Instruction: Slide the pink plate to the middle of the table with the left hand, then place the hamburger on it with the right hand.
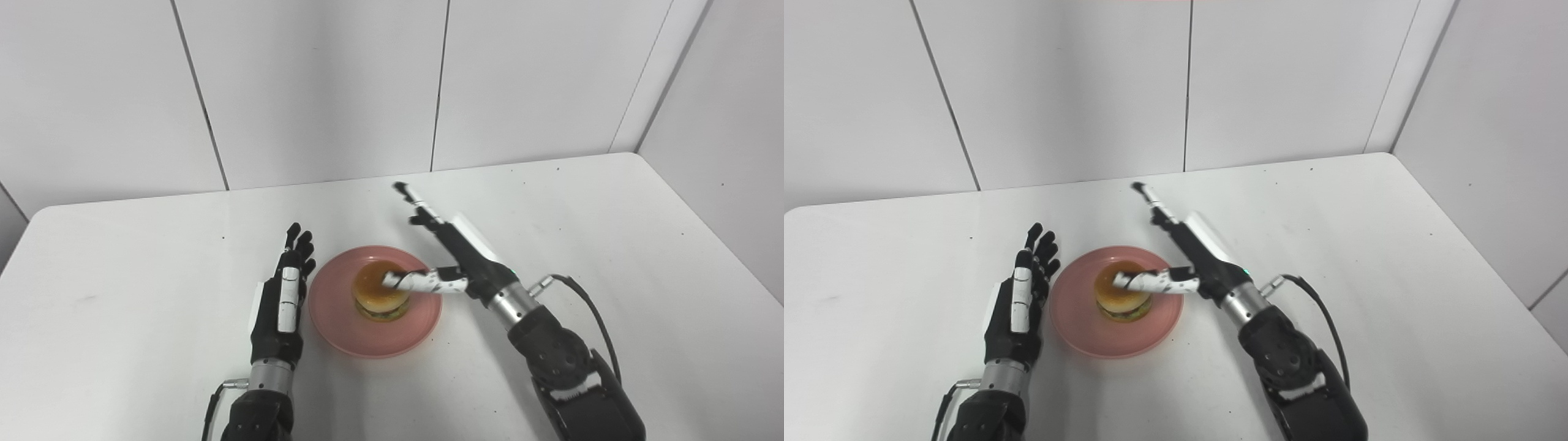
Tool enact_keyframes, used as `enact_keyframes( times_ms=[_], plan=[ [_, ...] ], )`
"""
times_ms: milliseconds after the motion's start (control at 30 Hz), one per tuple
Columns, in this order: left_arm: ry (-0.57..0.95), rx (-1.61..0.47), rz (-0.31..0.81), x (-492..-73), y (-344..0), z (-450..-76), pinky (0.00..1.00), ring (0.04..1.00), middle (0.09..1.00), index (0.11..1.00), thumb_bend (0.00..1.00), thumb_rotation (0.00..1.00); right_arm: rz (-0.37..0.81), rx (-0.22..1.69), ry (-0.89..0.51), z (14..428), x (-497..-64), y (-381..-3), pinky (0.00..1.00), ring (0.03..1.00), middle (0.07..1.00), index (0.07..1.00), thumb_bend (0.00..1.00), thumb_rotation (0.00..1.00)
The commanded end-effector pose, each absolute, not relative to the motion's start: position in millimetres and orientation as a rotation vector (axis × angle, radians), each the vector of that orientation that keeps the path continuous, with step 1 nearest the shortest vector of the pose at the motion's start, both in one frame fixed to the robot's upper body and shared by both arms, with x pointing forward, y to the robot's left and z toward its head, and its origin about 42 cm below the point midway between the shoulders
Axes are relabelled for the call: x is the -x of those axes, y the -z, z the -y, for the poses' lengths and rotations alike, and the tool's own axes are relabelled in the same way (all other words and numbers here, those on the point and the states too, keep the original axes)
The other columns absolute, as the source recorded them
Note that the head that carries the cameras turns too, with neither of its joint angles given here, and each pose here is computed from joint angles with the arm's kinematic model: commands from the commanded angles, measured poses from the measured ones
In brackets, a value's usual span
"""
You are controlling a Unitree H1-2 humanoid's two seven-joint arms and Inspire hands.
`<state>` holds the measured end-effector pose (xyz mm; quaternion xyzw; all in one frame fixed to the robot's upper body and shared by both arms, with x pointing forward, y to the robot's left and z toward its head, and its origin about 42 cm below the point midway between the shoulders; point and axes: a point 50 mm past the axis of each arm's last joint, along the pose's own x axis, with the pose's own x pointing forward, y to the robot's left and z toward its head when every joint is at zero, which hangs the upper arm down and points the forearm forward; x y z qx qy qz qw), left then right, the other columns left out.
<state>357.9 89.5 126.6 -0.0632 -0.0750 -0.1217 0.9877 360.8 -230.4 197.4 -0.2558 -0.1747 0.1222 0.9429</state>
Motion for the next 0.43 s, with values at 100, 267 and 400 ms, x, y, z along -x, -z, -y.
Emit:
enact_keyframes(
  times_ms=[100, 267, 400],
  plan=[
    [0.234, 0.14, 0.128, -345.1, -107.8, -84.6, 0.95, 0.971, 0.969, 0.967, 0.69, 1.0, 0.424, 0.228, -0.094, 239.1, -364.9, -184.5, 0.98, 0.987, 1.0, 1.0, 0.67, 0.74],
    [0.219, 0.107, 0.146, -343.2, -107.2, -86.2, 0.98, 0.989, 0.978, 0.982, 0.68, 1.0, 0.36, 0.059, -0.056, 236.4, -351.5, -165.7, 1.0, 1.0, 1.0, 1.0, 0.63, 0.75],
    [0.205, 0.127, 0.15, -342.2, -106.3, -86.5, 1.0, 1.0, 0.993, 0.996, 0.69, 1.0, 0.324, -0.015, -0.033, 231.0, -338.8, -156.9, 1.0, 1.0, 1.0, 1.0, 0.64, 0.81]
  ],
)
